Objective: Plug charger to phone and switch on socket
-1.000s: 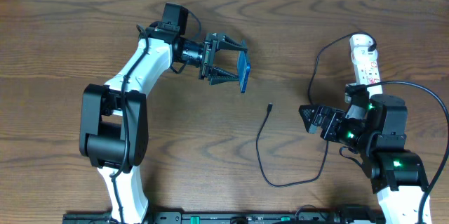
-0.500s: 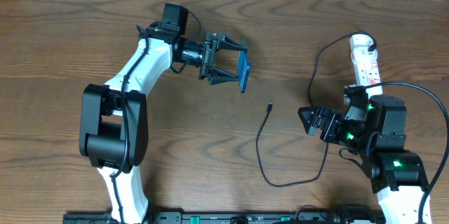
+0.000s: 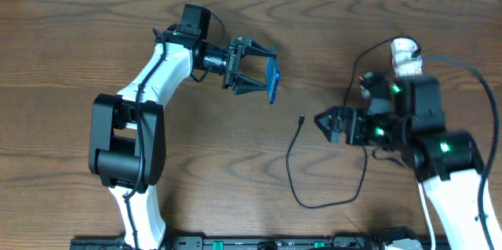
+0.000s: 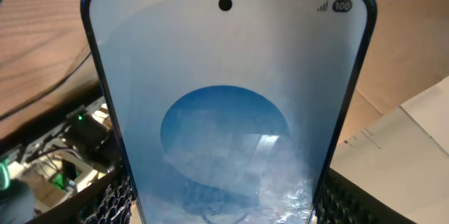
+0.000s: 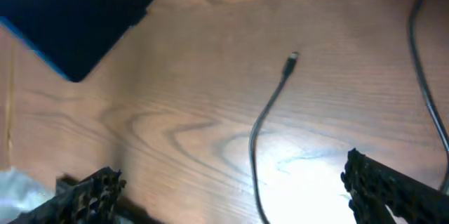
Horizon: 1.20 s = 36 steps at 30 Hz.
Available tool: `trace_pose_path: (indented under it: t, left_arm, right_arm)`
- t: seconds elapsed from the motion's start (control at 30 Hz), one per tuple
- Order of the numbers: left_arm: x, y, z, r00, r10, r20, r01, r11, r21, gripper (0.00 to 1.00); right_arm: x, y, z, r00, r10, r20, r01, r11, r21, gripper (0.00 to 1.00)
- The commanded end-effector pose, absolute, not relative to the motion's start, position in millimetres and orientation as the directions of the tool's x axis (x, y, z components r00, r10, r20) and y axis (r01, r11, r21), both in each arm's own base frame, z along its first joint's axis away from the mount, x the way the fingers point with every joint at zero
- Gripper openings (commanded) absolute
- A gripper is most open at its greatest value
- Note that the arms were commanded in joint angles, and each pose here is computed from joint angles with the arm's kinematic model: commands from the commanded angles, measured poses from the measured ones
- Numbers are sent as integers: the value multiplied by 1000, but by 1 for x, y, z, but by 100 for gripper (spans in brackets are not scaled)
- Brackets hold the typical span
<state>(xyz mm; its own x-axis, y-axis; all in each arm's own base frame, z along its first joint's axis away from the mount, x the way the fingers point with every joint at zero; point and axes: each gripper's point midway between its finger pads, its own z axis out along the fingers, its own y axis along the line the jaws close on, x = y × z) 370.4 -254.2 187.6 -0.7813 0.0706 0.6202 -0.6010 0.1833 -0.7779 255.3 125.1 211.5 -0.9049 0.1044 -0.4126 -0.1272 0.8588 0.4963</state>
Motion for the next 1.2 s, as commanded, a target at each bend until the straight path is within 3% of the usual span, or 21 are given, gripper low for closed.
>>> trace_pose_path:
  t: [0.0,0.3,0.77,0.93,1.1,1.17]
  left_arm:
    - [365,-252,208,-793,118,598,-581,148,-800,70]
    - [365,-252,208,-793,118,598,-581,148,-800,70]
    - [366,-252,208,-775,113,622,-605,152,-781,71]
    - [366,-252,208,-761,109,639,-622,155,-767,70]
    - [366,-252,208,-752,107,651,-634,156,-757,71]
    - [366,-252,208,-742,105,662,-645,158,-748,70]
  right_arm:
    - [274,141,228,-888,7,-461,-196,900,391,99]
    - [296,204,266,-835,-121,-536,-343,877,336,96]
    - [324,231,252,-796,47,-604,-106,971,216,74]
    - [329,236,235,-800,85,-594,-35,982,188,73]
    - [339,241,229,-789,106,-606,-13,982,189,55]
    - [341,243,228,-786,107,-609,-14,982,191,54]
